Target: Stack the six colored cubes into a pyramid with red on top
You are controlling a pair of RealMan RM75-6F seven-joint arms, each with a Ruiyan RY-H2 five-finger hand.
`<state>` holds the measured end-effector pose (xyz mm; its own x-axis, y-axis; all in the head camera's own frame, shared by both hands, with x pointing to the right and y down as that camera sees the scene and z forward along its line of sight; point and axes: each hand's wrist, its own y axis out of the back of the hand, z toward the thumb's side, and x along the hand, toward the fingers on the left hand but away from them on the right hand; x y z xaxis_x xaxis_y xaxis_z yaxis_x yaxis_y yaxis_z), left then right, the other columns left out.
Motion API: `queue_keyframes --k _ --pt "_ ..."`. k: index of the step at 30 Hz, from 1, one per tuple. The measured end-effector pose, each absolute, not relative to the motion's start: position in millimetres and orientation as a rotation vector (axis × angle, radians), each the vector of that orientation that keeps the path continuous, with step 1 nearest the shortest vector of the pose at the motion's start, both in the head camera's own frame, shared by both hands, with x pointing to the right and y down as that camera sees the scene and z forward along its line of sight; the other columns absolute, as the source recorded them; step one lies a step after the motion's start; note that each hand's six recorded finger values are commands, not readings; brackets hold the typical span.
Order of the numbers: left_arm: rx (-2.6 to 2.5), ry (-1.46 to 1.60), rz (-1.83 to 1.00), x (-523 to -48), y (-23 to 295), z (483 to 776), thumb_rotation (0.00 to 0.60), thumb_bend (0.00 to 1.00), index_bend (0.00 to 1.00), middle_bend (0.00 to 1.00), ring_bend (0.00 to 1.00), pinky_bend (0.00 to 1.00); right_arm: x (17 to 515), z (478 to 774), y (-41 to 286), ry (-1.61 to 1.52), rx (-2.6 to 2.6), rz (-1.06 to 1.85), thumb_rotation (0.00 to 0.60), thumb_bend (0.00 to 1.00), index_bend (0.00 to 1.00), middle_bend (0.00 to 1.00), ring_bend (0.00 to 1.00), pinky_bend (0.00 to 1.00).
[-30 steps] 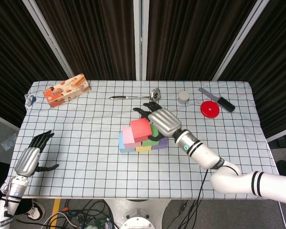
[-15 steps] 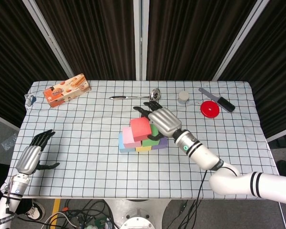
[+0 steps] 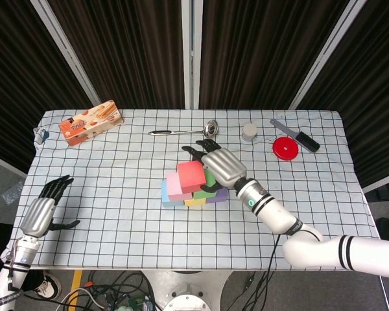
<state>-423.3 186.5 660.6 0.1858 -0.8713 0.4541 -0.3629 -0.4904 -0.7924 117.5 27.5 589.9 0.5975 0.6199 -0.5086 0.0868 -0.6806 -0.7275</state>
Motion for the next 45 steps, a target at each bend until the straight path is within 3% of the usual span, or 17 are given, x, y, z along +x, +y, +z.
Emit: queue_keyframes --k 45 --pt "-1.972 1.159 -1.284 -425.8 191.6 660.1 0.600 0.00 0.08 0.03 0.00 0.04 111.2 585.1 32.2 -0.615 -2.159 1.116 0.600 0.31 0.00 0.46 0.03 0.00"
